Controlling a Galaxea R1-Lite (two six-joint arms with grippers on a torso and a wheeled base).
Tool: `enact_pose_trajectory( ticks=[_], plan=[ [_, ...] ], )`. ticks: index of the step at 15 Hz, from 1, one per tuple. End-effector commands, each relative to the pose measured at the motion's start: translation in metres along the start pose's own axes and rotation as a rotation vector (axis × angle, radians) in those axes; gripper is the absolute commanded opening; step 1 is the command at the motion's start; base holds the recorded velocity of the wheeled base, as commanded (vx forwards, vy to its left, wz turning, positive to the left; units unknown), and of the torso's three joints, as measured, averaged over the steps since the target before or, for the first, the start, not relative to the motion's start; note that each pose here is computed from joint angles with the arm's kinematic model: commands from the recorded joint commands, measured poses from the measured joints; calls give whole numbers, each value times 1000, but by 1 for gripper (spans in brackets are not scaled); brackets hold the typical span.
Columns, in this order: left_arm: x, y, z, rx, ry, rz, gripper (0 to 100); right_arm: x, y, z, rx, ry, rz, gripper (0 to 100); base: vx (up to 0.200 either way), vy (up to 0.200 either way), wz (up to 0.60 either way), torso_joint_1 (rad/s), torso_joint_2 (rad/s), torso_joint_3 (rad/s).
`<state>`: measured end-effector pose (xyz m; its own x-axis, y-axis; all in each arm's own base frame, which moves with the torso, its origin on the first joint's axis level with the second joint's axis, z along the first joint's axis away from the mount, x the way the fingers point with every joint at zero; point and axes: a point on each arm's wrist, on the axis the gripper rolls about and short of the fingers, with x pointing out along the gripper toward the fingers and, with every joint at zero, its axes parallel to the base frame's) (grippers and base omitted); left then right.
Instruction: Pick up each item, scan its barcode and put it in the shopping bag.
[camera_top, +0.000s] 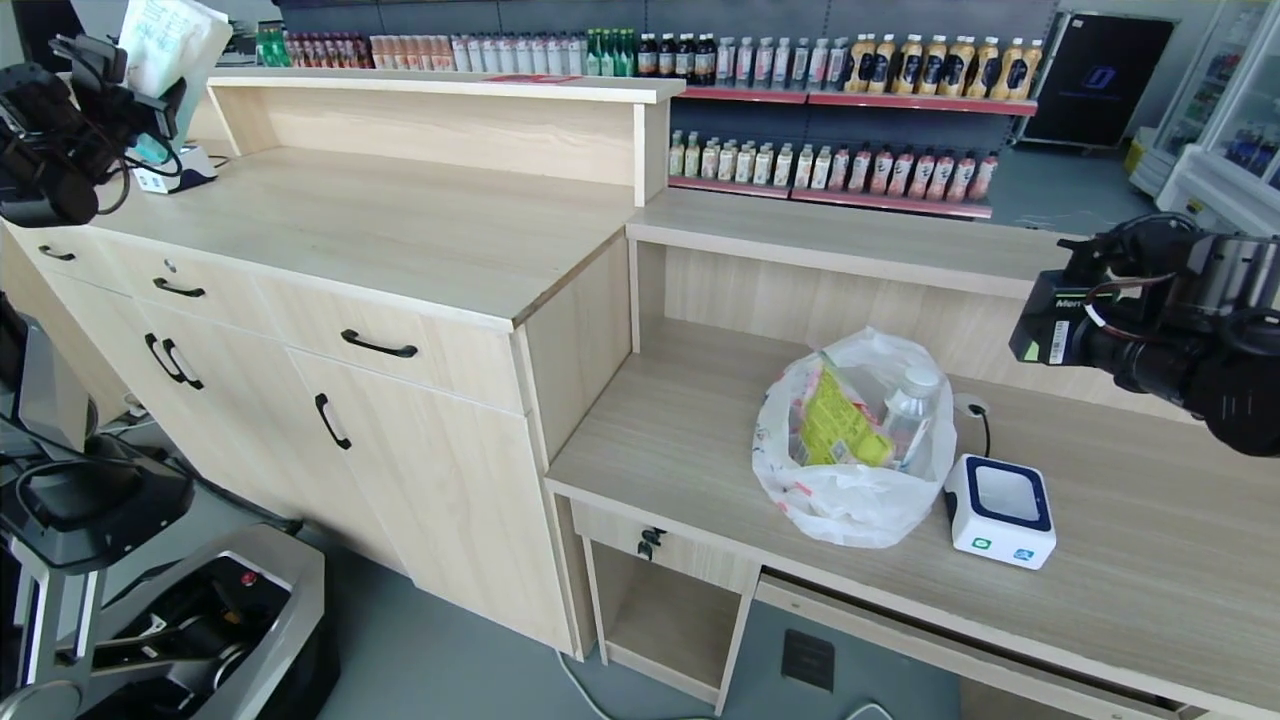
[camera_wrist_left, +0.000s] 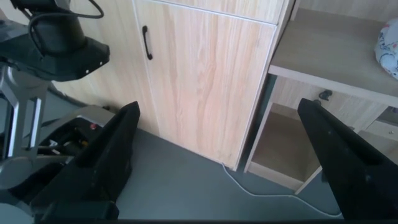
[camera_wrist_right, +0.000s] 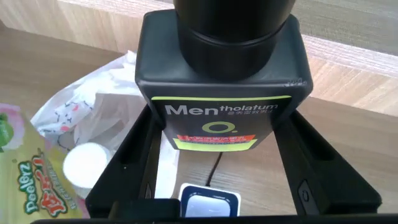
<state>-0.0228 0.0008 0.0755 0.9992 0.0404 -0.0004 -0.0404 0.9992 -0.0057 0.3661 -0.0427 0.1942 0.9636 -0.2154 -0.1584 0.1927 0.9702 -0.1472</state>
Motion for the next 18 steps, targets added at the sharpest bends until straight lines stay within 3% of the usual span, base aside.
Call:
enact_pose_trajectory(
  ticks=[1,7,18],
  plan=[
    [0,0,0,0,0,1,100,13,-2,-15,3,40,-5,0,0,0,0,0,0,0],
    [0,0,0,0,0,1,100,36,1,-48,3,100,151,0,0,0,0,0,0,0],
    [0,0,0,0,0,1,100,94,21,-90,-45,-3,320,0,0,0,0,0,0,0]
  ],
)
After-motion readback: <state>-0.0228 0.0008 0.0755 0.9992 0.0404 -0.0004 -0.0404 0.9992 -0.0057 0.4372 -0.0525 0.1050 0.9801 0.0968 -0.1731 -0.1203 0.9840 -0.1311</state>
